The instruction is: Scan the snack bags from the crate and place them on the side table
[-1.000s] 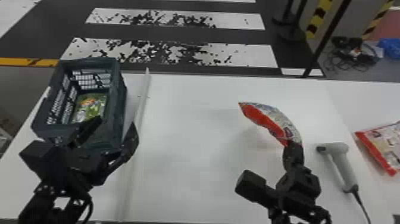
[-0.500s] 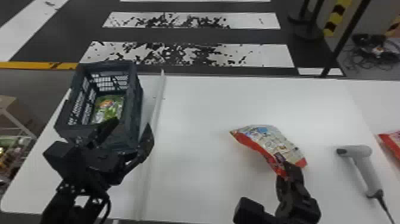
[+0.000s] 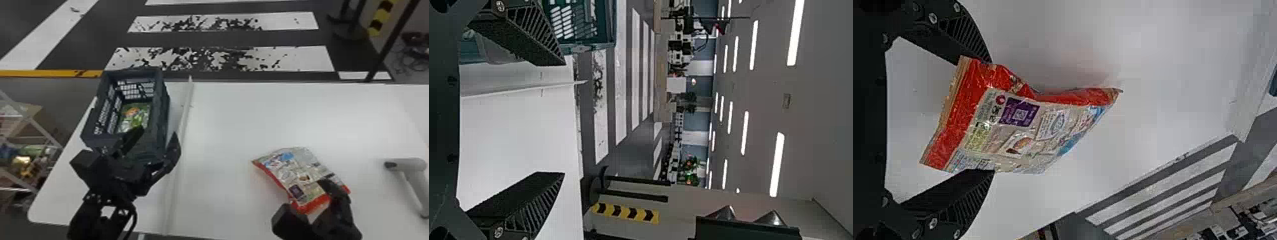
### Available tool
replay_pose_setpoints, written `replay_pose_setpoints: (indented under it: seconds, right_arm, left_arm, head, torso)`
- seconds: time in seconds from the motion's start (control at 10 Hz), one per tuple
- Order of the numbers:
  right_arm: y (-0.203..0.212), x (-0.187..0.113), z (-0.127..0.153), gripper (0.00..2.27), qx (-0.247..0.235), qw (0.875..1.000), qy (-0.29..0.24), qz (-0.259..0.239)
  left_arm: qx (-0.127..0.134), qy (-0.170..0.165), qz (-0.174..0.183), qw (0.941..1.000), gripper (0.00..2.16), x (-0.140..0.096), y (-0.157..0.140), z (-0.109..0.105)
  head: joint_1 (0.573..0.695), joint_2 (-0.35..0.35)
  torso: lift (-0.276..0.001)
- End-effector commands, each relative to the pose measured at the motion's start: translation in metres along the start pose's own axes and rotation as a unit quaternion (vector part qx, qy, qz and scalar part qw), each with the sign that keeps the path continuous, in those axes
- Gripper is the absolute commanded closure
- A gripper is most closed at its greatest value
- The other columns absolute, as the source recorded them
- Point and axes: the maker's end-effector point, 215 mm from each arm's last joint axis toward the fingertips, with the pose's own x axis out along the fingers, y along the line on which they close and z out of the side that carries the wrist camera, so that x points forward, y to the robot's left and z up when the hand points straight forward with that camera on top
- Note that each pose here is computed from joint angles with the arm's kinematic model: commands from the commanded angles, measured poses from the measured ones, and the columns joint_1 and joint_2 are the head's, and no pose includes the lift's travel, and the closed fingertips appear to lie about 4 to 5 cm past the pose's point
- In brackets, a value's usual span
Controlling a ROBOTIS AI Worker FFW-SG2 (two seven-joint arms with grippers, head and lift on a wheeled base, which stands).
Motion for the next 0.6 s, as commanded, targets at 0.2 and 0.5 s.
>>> replay_pose_setpoints:
  seconds: [0.2, 0.5]
  right_arm:
    - [0.026, 0.006, 0.028, 0.08, 0.143, 0.979, -0.056, 0.131]
    - [0.04, -0.001, 0.046, 0.08, 0.302, 0.911, -0.089, 0.266]
  left_arm:
    - [-0.004, 0.003, 0.004, 1.0, 0.09, 0.003, 0.005, -0.005]
    - [-0.005, 0.006, 0.004, 1.0, 0.09, 0.005, 0.005, -0.009]
  head:
    - [0.695, 0.16]
    - [0.695, 0.223]
  torso:
    - [-0.094]
    - [-0.094]
